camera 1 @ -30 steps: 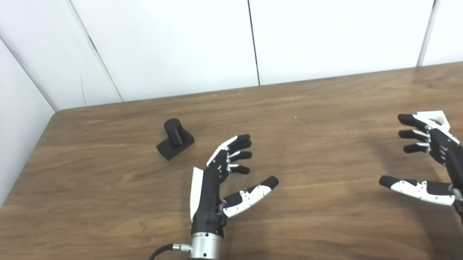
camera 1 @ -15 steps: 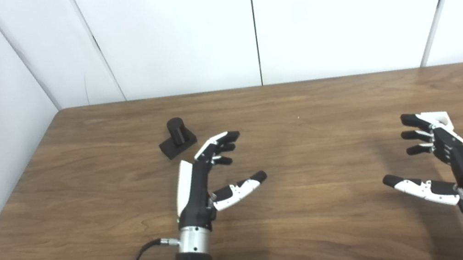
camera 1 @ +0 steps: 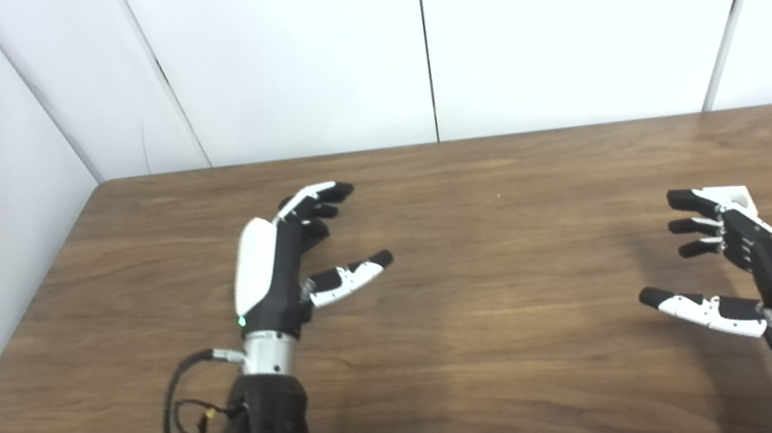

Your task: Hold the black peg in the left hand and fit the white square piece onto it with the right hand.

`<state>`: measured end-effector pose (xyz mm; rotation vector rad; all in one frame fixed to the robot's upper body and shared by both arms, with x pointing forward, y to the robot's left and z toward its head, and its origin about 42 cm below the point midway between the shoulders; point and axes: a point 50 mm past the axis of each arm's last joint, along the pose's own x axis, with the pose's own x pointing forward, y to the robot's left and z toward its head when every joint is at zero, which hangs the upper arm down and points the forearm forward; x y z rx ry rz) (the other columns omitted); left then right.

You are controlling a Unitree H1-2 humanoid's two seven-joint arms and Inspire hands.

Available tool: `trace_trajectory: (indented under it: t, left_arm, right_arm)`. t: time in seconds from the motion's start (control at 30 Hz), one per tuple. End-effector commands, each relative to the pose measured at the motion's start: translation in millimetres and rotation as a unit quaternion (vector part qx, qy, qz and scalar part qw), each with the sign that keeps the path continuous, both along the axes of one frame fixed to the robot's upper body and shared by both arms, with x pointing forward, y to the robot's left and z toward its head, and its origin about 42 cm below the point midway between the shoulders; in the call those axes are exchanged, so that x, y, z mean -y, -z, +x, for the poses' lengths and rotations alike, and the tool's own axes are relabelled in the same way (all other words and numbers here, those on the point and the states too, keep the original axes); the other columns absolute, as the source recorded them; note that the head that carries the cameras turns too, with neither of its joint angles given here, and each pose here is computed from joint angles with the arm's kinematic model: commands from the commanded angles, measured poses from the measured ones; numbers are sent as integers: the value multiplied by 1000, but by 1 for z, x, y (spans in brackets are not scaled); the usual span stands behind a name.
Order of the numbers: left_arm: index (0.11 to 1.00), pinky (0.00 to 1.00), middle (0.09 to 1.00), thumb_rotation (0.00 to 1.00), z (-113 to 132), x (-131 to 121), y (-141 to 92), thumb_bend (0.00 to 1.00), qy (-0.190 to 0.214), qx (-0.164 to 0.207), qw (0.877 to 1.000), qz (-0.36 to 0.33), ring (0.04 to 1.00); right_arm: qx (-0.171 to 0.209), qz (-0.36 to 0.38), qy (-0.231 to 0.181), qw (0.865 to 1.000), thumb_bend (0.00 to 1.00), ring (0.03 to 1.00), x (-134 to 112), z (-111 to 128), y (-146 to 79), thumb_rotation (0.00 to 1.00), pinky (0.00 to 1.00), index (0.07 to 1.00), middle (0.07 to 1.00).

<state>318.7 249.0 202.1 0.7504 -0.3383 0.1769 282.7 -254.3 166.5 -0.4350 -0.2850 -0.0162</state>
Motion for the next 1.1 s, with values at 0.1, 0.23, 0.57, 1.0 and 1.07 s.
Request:
trace_trajectory:
  t: [0.1,0.23,0.57,1.0,1.07]
  left_arm:
    - [704,634,773,168,16,-15,-37,756,-24,45,997,53,752]
    - [705,637,800,192,26,-25,-41,761,-43,41,995,78,783]
    - [704,665,807,211,51,-51,-46,755,-84,27,989,116,802]
    - [717,698,865,294,68,-72,-39,784,-125,-19,978,168,874]
    - [722,749,888,306,71,-74,-39,796,-131,-27,975,175,903]
  right_arm:
    - [46,-5,-8,999,621,719,-3,6,-20,0,601,779,805]
    - [42,-4,-6,999,608,721,-3,5,-20,0,605,780,806]
    - [43,5,-4,999,609,704,-2,3,-21,0,590,772,803]
    - [45,1,-2,999,626,694,-3,-2,-20,0,570,764,788]
    - [45,3,0,999,623,693,-3,-2,-20,0,565,761,787]
